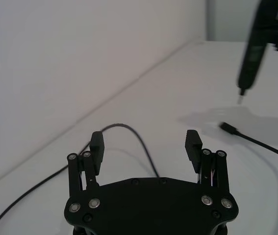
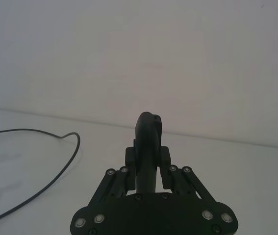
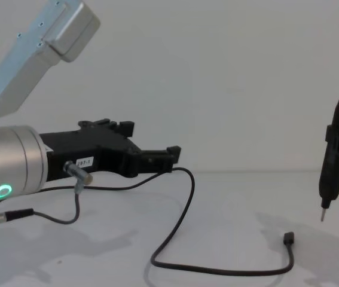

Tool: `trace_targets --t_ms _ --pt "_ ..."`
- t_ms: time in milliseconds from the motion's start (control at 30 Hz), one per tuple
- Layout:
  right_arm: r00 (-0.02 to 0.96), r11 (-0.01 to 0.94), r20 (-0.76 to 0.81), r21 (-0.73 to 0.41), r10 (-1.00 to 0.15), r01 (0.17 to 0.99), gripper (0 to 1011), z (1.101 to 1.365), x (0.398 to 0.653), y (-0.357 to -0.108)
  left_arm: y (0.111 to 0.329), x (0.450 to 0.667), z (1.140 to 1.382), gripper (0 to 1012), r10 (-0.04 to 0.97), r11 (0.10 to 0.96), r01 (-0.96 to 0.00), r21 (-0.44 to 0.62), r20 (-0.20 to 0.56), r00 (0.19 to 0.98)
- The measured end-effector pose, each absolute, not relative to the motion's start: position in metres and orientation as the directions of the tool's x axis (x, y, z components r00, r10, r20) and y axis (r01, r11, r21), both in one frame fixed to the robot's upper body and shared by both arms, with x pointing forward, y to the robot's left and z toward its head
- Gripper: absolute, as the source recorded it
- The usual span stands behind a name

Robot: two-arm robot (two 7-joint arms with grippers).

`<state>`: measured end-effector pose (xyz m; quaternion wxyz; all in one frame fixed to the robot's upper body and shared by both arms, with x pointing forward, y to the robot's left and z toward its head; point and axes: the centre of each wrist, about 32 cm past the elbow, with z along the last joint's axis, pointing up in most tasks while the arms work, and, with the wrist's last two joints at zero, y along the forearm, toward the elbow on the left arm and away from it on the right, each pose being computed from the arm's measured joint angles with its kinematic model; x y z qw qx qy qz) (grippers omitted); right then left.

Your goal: Pick up the data cable with the one hand.

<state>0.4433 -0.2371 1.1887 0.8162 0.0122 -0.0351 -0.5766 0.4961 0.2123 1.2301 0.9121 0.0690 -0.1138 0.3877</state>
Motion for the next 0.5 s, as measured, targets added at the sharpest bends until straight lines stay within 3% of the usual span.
trace_targets --t_ms 500 --pt "0.333 0.335 0.043 0.060 -0.942 0.940 279 1.189 0.443 -0.237 0.216 0.500 1.261 1001 0.473 0.826 -0.519 0.220 0.231 0.850"
